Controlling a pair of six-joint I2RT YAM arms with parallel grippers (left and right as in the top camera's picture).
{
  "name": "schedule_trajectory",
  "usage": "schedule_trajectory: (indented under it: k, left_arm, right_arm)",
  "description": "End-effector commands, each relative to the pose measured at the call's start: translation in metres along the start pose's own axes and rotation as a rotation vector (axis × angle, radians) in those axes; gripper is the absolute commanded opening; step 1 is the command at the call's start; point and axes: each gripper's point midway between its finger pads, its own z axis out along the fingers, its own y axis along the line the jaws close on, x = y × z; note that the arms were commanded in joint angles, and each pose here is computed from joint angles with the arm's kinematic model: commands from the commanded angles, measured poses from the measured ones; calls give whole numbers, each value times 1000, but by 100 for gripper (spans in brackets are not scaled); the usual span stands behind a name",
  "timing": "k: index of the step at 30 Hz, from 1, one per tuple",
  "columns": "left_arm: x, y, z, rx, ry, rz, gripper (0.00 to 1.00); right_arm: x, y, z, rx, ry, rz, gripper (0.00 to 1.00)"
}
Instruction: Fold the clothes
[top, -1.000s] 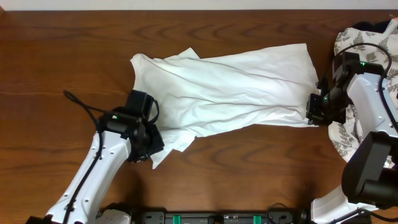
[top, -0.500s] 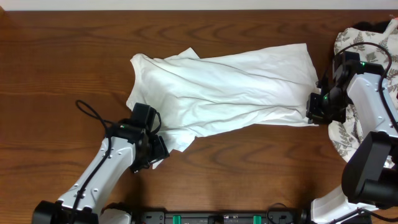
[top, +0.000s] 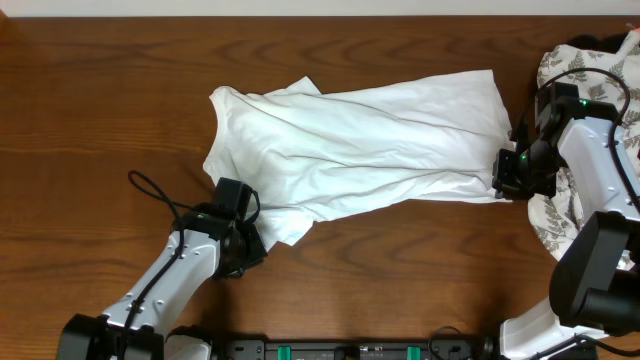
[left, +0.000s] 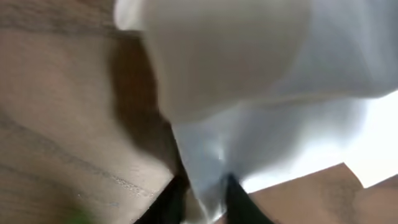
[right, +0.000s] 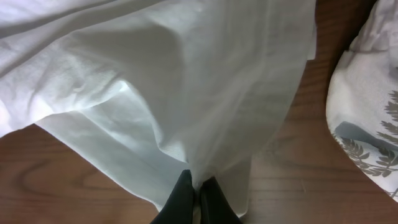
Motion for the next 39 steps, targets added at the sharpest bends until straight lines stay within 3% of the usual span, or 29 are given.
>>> schedule_trajectory:
  k: [1, 19, 29, 39]
  left_arm:
    - [2, 2, 1, -6, 12, 1, 6]
    - [3, -7, -47, 20, 5, 4, 6]
    - [27, -31, -53, 173, 134, -2, 6]
    - [36, -32, -63, 203, 147, -26, 6]
  right_arm:
    - [0, 0, -3, 9, -11, 7, 1]
    - [0, 0, -3, 10, -11, 6, 1]
    - [0, -1, -3, 13, -11, 6, 1]
    - [-1, -1, -3, 12, -14, 6, 1]
